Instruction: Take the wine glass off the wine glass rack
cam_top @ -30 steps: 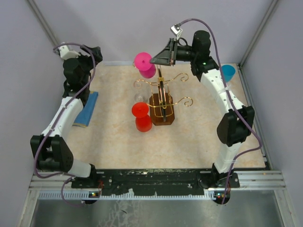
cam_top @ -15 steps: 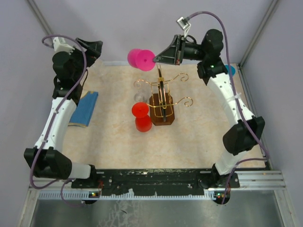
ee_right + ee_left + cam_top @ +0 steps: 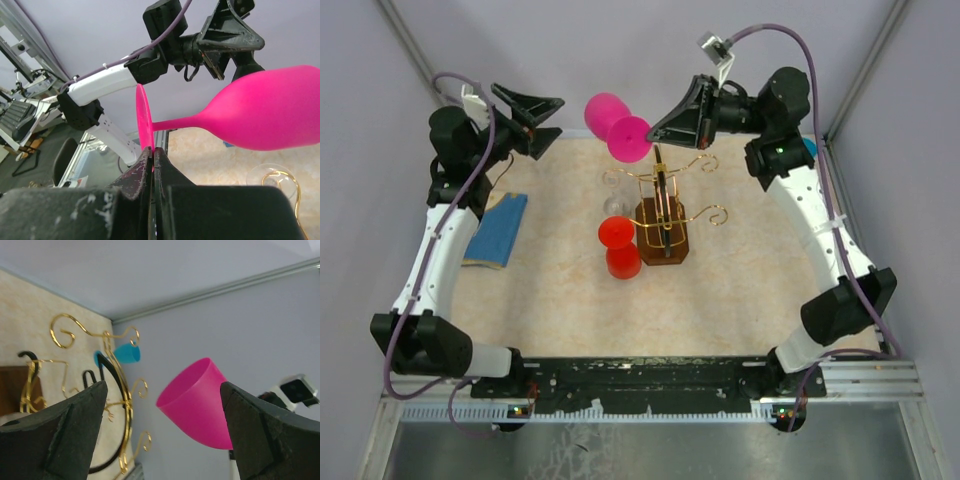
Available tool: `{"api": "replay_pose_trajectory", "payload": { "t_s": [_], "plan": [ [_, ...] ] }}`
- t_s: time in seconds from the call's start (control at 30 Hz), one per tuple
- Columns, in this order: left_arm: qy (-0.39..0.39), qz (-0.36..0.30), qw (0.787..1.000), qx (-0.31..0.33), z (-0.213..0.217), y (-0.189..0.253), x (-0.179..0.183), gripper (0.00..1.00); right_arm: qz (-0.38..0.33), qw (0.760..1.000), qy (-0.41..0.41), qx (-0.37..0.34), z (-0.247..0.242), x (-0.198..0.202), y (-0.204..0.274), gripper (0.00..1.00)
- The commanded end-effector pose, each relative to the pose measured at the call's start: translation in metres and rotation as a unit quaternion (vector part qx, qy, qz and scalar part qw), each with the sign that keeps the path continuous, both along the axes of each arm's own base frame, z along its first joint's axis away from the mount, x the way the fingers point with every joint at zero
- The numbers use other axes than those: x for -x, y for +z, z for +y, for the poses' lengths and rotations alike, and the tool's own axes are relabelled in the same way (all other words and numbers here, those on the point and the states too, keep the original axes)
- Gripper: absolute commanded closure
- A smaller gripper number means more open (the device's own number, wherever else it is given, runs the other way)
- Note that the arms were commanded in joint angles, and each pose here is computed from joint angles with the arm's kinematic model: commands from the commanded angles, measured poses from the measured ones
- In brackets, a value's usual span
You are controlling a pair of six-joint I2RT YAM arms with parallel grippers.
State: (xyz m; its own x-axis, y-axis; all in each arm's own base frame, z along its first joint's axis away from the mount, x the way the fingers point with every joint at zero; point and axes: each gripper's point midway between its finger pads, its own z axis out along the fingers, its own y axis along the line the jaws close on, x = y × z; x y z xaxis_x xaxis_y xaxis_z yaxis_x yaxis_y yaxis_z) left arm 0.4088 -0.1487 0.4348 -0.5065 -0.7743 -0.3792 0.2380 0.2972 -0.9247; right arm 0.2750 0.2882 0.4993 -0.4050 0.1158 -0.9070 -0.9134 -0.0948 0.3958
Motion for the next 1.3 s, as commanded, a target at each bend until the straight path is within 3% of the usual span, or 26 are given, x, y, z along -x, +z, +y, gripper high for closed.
{"api": "replay_pose_trajectory", "payload": {
  "t_s": [0.0, 0.23, 0.5, 1.27],
  "plan": [
    [-0.093, -0.012, 0.993, 0.071, -0.018, 0.044, 0.041, 0.0, -0.04, 0.999, 0.014, 0.001, 0.006, 0.016, 0.007, 1.0],
    [-0.187, 0.037, 0.972, 0.141, -0.034, 0.039, 0.066, 0.0, -0.047, 0.999, 0.023, 0.01, 0.02, 0.012, 0.001, 1.0],
    [-0.204, 0.053, 0.965, 0.155, -0.037, 0.043, 0.085, 0.0, -0.051, 0.998, 0.004, 0.033, 0.038, -0.008, -0.008, 1.0],
    [-0.237, 0.119, 0.949, 0.17, -0.059, 0.006, 0.09, 0.0, -0.117, 0.993, 0.021, 0.025, 0.052, 0.015, 0.007, 1.0]
  ]
}}
